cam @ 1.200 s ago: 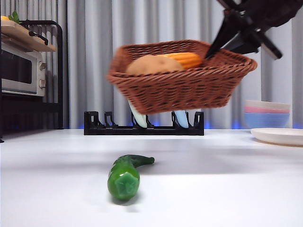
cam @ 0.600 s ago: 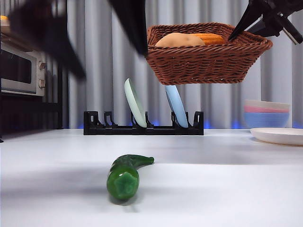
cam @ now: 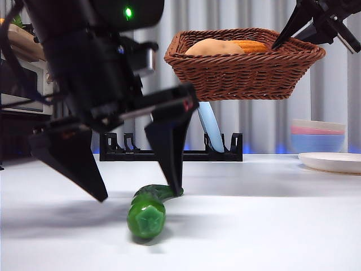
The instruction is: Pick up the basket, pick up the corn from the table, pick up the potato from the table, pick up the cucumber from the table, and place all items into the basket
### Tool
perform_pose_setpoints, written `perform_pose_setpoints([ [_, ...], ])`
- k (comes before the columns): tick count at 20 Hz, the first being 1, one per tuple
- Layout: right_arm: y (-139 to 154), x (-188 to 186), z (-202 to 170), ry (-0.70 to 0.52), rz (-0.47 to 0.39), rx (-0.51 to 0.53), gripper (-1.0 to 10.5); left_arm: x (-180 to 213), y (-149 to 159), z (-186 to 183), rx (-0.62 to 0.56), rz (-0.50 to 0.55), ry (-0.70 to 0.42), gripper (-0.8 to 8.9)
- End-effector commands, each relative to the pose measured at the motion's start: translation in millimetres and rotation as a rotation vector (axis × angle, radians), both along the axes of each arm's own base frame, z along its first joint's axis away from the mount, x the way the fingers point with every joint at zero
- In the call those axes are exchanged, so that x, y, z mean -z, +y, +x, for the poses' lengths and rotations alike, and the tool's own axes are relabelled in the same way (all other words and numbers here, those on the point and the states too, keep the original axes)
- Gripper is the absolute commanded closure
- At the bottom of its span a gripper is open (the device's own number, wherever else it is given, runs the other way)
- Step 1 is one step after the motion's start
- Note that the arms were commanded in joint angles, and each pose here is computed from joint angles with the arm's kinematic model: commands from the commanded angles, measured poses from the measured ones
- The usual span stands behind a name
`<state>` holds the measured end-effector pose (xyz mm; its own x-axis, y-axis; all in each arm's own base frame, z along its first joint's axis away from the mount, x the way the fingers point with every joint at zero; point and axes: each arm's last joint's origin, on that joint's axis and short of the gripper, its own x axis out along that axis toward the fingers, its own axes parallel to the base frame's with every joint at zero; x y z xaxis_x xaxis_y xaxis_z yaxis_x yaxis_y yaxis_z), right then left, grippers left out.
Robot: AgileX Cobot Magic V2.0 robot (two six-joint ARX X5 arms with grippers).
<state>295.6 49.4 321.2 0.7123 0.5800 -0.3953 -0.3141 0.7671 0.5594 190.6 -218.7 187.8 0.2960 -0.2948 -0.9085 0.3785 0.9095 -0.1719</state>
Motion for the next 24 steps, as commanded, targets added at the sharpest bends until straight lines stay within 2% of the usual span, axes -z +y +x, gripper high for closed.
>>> perform_pose_setpoints([
  [1, 0.5, -4.8, 1.4, -0.020, 0.019, -0.003, 9.6, 11.6, -2.4, 2.7, 0.015, 0.021, 0.015, 3.61],
  [2, 0.5, -5.0, 1.3, -0.020, 0.020, -0.004, 9.6, 15.2, -3.3, 3.5, 0.015, 0.028, 0.023, 4.17],
  [4, 0.5, -4.8, 1.4, -0.020, 0.019, -0.003, 9.6, 19.2, -3.8, 4.0, 0.028, 0.045, 0.030, 5.88],
  [6, 0.5, -4.8, 1.4, -0.019, 0.019, -0.003, 9.6, 19.4, -4.1, 3.4, 0.056, 0.055, 0.023, 8.42],
  [9, 0.6, -4.7, 1.3, -0.018, 0.019, -0.004, 9.6, 18.2, 0.8, -0.7, 0.078, 0.098, 0.051, 8.21],
  [12, 0.6, -4.1, 1.0, -0.012, 0.018, -0.004, 9.6, -4.9, 10.6, -18.6, 0.129, 0.118, 0.055, 8.22],
  [14, 1.1, -2.8, 0.3, -0.005, 0.004, -0.010, 9.6, -35.5, 20.5, -41.0, 0.196, 0.054, 0.035, 8.22],
  [16, 4.7, -1.5, -0.9, 0.001, -0.011, -0.025, 9.6, -70.8, 34.8, -66.4, 0.252, -0.085, 0.006, 8.21],
  [18, 10.5, 0.4, -3.1, 0.020, -0.017, -0.047, 9.6, -108.7, 51.2, -83.7, 0.241, -0.213, -0.135, 8.21],
  [20, 20.3, 1.9, -6.2, 0.029, -0.032, -0.088, 9.6, -145.2, 63.2, -88.0, 0.161, -0.288, -0.334, 8.21],
  [24, 44.5, 4.9, -14.8, 0.054, -0.051, -0.179, 9.6, -197.9, 64.7, -72.2, 0.072, -0.261, -0.642, 8.22],
])
